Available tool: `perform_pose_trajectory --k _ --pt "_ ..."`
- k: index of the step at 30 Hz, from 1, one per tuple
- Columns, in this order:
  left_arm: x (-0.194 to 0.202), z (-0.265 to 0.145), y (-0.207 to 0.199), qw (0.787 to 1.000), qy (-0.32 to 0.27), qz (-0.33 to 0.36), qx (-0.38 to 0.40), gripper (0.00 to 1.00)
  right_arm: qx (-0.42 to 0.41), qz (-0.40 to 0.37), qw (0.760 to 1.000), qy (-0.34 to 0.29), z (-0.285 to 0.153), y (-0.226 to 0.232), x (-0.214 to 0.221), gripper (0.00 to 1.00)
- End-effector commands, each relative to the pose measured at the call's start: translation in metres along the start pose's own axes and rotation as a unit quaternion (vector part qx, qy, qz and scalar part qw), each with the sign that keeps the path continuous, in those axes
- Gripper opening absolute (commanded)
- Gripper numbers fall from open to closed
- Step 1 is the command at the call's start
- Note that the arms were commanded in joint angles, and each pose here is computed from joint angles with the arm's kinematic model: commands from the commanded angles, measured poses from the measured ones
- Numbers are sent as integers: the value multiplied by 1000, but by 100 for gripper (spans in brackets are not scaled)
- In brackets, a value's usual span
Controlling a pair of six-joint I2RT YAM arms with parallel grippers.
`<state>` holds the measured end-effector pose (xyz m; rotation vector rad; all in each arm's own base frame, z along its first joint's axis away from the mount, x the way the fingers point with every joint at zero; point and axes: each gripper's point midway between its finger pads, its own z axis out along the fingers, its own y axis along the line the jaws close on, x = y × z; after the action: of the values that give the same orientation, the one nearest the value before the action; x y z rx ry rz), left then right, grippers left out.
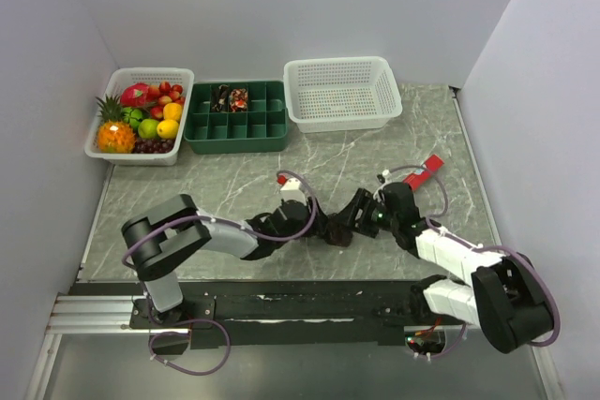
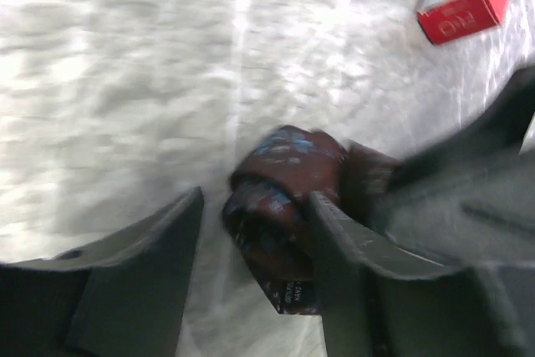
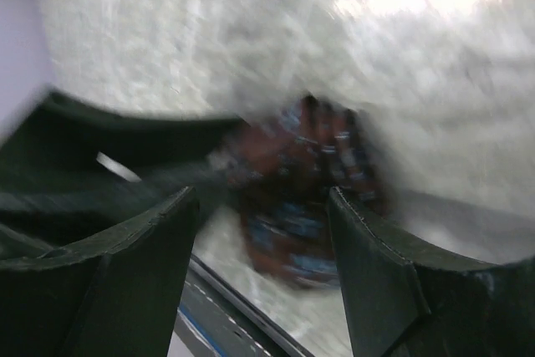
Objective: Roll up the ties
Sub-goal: Roll the tie at the center of the board.
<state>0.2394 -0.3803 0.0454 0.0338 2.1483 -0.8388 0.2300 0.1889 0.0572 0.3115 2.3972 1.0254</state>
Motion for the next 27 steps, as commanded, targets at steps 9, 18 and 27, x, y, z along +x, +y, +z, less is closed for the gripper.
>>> perform_pose_trajectory --k 9,18,27 --pt "-9 -20 -8 997 37 -65 25 74 18 2 1000 2 -5 -16 22 71" --pt "-10 -22 -1 998 31 -60 21 76 -7 -28 999 -20 -22 12 4 67" --pt "-9 -13 0 998 41 -44 19 75 1 -34 999 -22 -26 16 1 4"
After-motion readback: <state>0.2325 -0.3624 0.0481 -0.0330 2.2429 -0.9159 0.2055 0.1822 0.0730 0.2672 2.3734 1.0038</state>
